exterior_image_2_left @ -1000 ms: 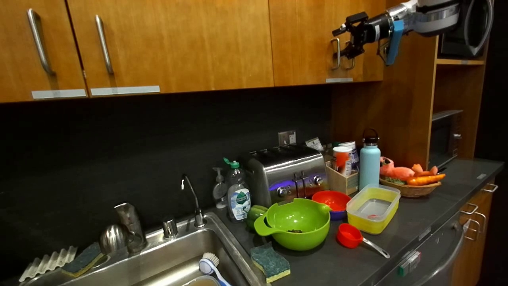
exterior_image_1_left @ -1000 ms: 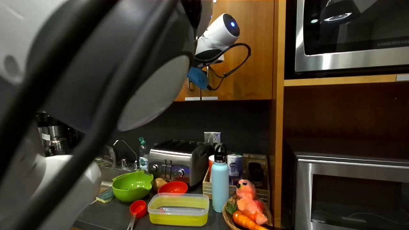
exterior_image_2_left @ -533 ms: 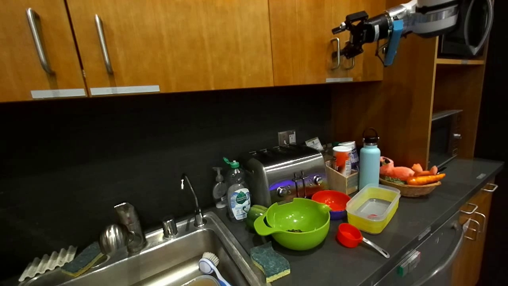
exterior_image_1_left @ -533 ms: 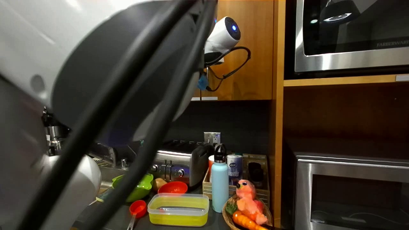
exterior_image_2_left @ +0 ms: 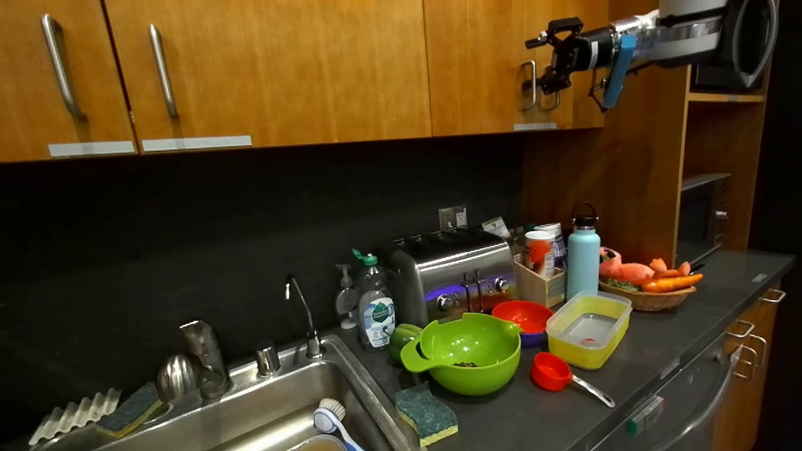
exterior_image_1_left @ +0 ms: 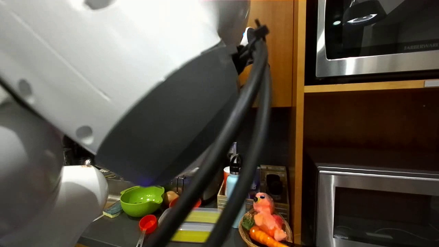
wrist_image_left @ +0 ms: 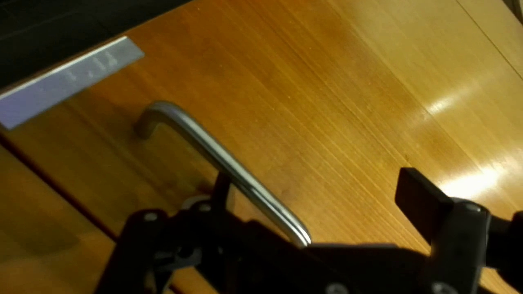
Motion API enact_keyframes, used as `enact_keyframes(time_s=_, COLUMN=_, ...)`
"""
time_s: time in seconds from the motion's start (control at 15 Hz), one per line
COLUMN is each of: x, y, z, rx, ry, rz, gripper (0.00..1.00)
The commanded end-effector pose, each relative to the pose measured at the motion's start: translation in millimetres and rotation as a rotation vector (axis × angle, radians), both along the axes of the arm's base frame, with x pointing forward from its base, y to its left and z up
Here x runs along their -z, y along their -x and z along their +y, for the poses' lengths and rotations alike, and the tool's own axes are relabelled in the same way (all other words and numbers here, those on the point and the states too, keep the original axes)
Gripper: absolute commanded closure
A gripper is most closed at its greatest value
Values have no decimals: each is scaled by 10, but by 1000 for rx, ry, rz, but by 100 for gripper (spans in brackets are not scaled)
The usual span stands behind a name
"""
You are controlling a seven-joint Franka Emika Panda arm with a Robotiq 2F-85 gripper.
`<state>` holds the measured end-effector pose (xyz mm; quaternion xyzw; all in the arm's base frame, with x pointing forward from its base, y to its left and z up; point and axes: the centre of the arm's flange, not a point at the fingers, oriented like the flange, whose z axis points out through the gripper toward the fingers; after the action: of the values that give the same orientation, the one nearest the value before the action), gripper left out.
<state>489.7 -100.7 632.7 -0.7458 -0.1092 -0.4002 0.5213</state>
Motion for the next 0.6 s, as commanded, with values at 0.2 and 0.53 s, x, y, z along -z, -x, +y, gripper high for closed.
enact_keyframes(time_s=0.2, x=4, y=7, z=222, rx=-28, ry=-104, rz=-28, gripper=0)
enact_keyframes(time_s=0.53, x=28, y=33, z=300, rx=-38, ry=-116, rz=-27, gripper=0)
